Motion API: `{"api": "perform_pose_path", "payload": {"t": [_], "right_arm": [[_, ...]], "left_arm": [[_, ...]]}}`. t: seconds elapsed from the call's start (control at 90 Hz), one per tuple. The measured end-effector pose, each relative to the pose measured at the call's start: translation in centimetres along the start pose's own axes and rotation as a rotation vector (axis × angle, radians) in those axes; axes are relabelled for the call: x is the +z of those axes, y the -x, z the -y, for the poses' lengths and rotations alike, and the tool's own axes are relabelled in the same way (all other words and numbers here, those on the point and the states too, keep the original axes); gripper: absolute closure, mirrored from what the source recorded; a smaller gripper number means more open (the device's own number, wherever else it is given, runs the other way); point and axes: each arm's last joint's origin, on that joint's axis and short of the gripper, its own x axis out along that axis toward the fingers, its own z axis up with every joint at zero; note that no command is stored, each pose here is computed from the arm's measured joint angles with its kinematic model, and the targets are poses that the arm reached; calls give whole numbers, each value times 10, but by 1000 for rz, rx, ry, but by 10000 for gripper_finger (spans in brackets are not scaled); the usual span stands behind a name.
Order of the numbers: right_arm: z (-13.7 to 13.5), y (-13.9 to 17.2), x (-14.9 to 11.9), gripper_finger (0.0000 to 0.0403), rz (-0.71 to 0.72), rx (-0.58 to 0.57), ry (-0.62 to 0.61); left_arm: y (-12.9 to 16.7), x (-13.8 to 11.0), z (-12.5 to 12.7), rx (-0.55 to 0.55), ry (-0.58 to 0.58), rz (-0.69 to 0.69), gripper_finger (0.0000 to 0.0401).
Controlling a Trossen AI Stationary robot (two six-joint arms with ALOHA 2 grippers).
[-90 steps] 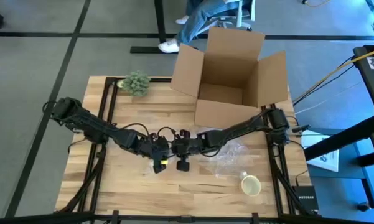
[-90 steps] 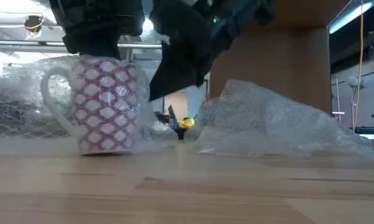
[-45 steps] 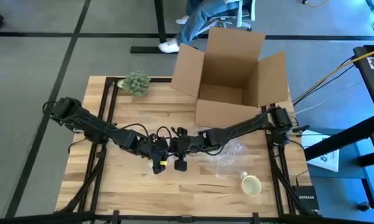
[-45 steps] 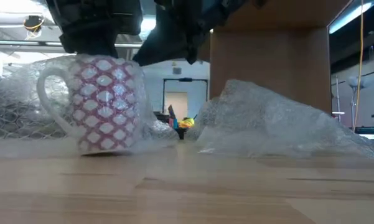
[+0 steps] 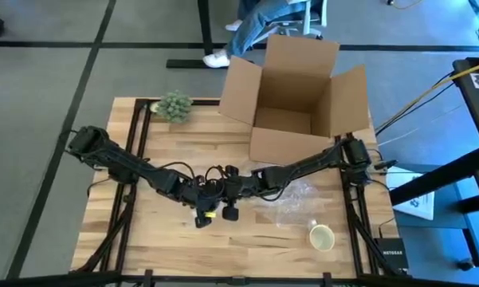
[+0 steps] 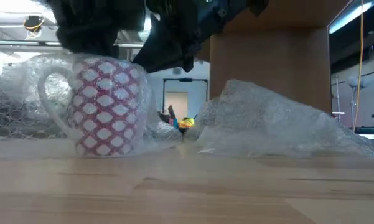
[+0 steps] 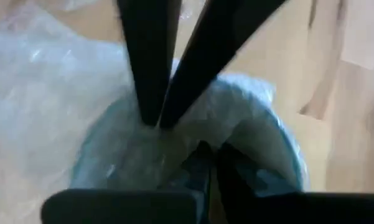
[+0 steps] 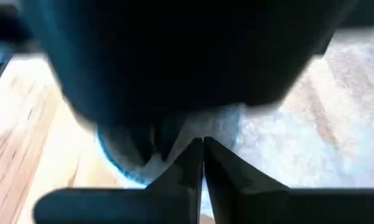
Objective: Wrap mug
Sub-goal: Wrap the red patterned mug with the bubble wrap
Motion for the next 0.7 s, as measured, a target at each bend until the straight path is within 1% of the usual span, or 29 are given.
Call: {"api": "perform_pose_path", "payload": {"t": [0.133,0.244,0.4,0.533,0.7], "right_arm": [[0,0,0,402,1,-7,0],[0,0,0,402,-4,-8,-1],[0,0,-1,402,-7,-9,-3],[0,0,-1,402,-9,-9,-5],[1,0,-1,402,-11,-10,-3]], "left_arm": [[-12,-3,-1,18,-3,-37,399],[-8,-2,0,11,-4,-36,399],[18,5,4,-23,-14,22,400],[47,14,5,-85,-3,108,400],[70,12,-3,-65,12,128,400]]}}
